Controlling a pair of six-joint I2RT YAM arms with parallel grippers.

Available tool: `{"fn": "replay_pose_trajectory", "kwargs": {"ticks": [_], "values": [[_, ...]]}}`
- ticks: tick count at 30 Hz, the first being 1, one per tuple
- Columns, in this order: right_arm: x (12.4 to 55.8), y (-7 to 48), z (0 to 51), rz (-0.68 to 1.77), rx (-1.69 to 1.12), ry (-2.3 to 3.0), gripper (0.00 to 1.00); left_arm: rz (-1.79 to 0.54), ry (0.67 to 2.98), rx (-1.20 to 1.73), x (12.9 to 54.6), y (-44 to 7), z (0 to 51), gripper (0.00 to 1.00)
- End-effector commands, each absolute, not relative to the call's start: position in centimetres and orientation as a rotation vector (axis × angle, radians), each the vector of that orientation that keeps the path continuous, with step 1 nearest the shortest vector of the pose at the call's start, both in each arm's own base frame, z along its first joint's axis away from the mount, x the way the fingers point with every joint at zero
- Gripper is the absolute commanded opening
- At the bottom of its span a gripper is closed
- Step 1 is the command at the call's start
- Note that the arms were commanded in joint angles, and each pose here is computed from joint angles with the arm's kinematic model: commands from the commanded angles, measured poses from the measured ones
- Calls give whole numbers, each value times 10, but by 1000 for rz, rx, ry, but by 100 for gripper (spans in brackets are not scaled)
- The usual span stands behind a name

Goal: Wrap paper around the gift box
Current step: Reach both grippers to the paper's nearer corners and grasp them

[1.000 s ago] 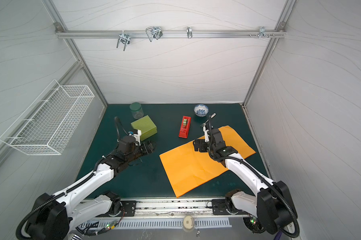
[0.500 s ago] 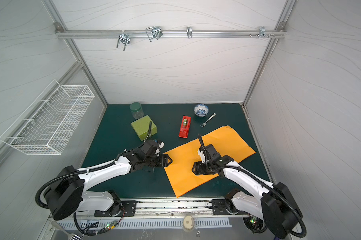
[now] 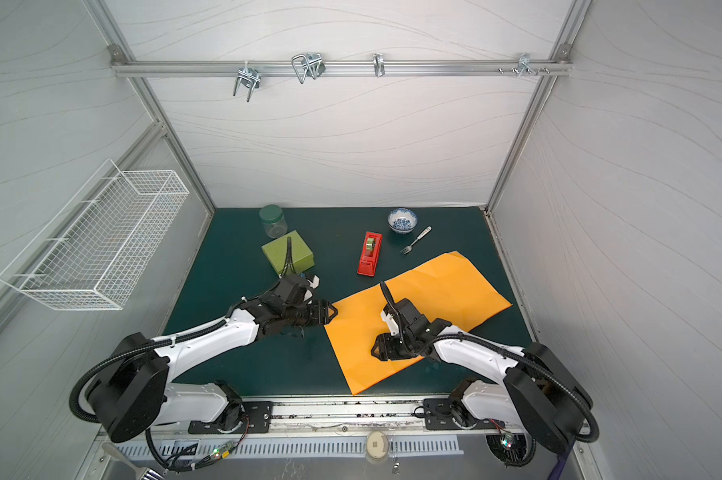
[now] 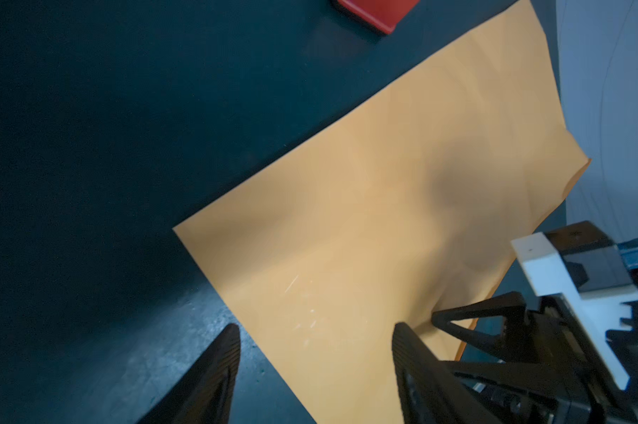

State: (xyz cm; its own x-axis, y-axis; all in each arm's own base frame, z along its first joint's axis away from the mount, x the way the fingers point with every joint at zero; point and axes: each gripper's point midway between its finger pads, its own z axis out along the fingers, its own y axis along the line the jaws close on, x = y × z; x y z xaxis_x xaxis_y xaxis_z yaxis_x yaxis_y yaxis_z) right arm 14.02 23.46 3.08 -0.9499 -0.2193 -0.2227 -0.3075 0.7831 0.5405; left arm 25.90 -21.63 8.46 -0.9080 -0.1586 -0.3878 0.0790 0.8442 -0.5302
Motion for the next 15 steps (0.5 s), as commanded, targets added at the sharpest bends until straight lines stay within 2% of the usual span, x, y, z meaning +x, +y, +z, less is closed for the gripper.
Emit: {"fn": "replay_pose_trajectory", "kwargs": {"ticks": [1, 9, 15], "values": [[145, 259, 26, 931, -387, 2807, 55, -740, 2567, -137, 263, -196, 87, 67], [168, 329, 44, 1061, -502, 2708, 48, -720, 2565, -251, 260, -170, 80, 66], [174, 302, 61, 1014, -546, 2669, 51, -810, 2600, -199, 256, -191, 77, 67]]}}
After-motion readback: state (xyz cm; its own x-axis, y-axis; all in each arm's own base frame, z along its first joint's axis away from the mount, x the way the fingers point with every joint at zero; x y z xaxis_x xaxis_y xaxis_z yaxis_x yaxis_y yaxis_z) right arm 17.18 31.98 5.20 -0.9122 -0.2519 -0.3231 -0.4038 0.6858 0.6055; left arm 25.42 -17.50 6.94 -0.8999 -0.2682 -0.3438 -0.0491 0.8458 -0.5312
